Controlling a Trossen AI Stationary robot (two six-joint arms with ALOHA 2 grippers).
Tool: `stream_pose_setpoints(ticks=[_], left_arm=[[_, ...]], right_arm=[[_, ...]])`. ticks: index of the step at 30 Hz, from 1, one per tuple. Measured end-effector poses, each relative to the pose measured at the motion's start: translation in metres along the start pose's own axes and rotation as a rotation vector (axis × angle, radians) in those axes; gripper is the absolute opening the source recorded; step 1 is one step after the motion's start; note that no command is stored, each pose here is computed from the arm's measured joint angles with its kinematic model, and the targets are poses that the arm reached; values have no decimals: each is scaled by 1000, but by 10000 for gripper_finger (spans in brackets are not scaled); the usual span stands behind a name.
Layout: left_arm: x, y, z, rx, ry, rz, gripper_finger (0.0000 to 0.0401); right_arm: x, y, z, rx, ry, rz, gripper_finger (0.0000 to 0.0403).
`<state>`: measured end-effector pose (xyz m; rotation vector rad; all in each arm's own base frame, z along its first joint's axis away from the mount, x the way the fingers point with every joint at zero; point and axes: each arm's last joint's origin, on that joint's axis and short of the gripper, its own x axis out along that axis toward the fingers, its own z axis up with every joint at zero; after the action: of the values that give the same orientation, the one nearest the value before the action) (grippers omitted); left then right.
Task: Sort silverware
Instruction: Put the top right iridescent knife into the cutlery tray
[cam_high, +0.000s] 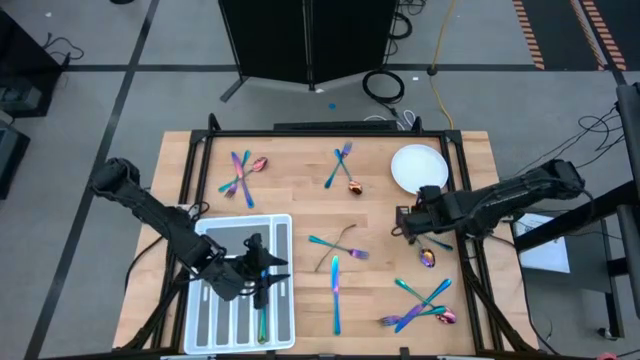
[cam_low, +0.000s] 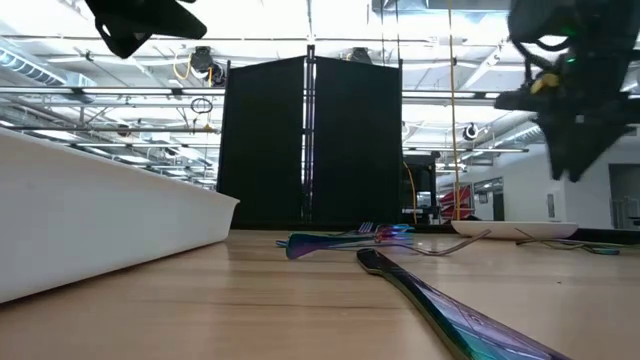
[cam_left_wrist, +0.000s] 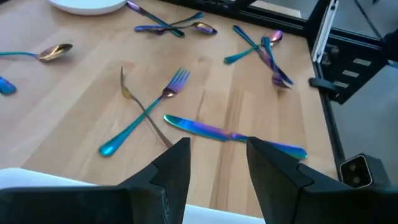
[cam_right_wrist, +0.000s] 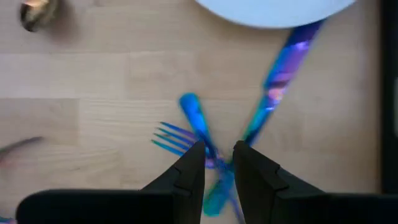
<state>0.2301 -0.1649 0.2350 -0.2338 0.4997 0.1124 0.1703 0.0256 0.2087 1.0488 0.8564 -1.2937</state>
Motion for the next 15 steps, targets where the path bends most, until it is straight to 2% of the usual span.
stream_pose_setpoints(ticks=[9,15], left_arm=[[-11,-14,-10,28,26,-76,157],[-19,-19,-14,45,-27,-39,157]], right_arm=[[13,10,-1,88,22,-51,70],[19,14,-6,92,32,-68,70]])
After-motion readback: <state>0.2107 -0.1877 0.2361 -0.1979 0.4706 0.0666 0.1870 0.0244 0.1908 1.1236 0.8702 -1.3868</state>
